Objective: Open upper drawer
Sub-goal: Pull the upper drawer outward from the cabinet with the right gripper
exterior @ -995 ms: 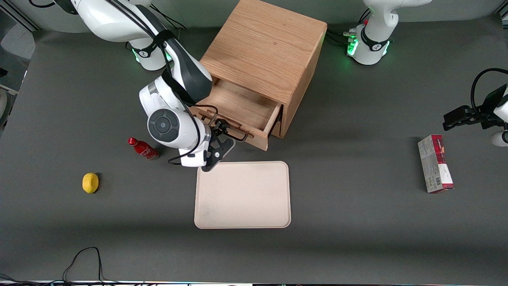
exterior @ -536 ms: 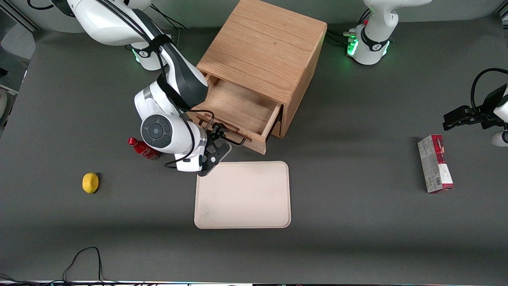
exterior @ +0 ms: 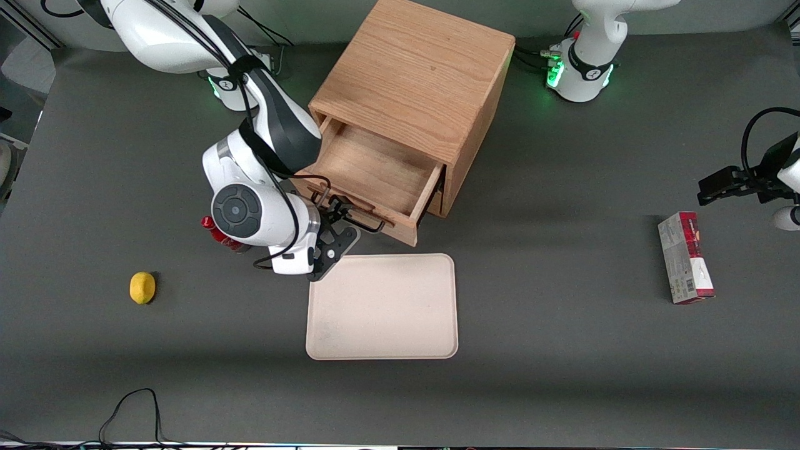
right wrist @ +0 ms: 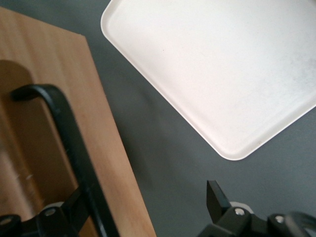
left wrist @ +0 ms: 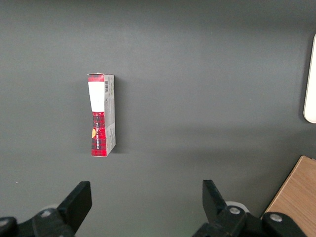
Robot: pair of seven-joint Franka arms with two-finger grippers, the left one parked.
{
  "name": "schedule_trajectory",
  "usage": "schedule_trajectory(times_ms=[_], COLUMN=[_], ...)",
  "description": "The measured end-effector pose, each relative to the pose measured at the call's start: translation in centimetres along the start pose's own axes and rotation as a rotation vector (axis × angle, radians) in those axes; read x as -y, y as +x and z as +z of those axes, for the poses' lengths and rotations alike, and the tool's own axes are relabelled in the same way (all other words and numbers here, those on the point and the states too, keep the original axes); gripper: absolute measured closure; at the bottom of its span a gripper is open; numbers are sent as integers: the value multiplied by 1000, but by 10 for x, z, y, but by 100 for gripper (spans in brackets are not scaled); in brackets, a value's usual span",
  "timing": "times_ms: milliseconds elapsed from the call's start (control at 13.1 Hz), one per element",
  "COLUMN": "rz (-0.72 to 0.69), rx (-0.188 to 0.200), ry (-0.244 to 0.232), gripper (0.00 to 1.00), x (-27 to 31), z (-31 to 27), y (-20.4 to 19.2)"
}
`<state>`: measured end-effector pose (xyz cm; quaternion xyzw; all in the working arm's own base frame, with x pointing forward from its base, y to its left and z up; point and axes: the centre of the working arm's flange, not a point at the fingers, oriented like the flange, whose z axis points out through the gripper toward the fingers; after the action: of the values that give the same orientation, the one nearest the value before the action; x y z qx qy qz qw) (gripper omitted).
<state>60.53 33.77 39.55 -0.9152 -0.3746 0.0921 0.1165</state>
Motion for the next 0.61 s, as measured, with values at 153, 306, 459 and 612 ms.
schedule_trajectory(times_ms=[153, 306, 459, 612], rz=[-15, -19, -19, -19], rx=[-4, -4, -2, 3], ry=[1, 2, 4, 8], gripper=[0, 0, 0, 0], x=[-2, -3, -4, -5], z=[-10, -12, -11, -8], y=[-1, -1, 0, 0])
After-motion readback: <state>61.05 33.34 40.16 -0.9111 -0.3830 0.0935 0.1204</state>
